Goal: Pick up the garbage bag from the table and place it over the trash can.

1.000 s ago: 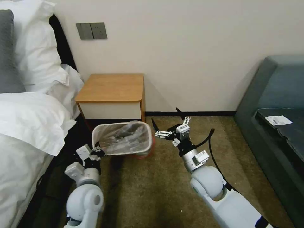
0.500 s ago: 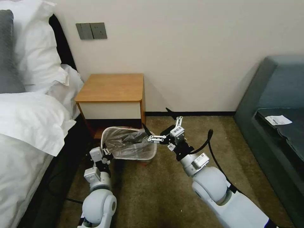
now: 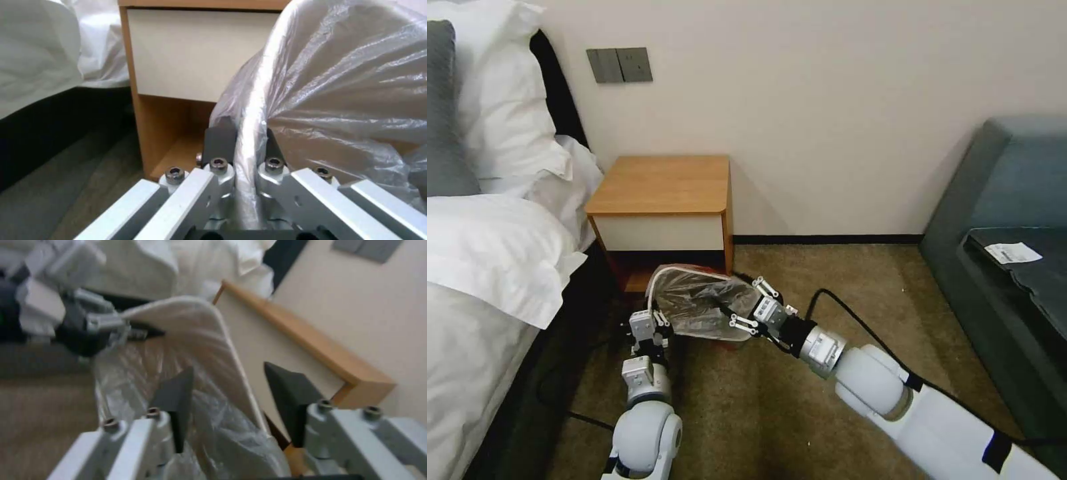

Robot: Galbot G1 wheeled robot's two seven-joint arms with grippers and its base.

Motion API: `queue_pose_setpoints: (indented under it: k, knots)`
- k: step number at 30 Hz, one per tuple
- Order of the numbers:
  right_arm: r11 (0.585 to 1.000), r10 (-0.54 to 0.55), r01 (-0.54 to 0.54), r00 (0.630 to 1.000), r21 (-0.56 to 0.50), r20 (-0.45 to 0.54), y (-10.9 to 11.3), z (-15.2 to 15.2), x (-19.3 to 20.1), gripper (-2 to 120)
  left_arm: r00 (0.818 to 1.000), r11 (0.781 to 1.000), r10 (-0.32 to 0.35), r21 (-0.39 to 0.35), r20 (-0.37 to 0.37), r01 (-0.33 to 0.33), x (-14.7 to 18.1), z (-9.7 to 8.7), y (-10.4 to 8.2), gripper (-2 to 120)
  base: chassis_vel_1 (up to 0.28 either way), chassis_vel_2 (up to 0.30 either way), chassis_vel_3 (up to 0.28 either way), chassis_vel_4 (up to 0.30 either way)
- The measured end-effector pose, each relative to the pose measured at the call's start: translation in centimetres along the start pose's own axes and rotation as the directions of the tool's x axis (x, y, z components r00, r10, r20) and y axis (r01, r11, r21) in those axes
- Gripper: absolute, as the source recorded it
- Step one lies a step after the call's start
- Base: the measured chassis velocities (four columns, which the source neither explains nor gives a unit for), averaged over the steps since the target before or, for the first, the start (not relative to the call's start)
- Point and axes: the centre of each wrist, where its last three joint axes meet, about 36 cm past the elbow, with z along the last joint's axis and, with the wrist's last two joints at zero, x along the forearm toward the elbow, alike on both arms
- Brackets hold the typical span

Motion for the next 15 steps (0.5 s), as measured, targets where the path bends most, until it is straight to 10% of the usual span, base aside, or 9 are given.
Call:
queue_pose_setpoints:
  k: [15]
  knots:
    - [0.998, -0.069, 0.069, 0.997, 0.012, -0.044, -1.1, -0.2, -2.1, 0, 1.0, 1.0, 0.007, -0.002, -0.01, -0.007, 0.1, 0.2, -1.1, 0, 0.0, 0.0, 0.0, 0.0]
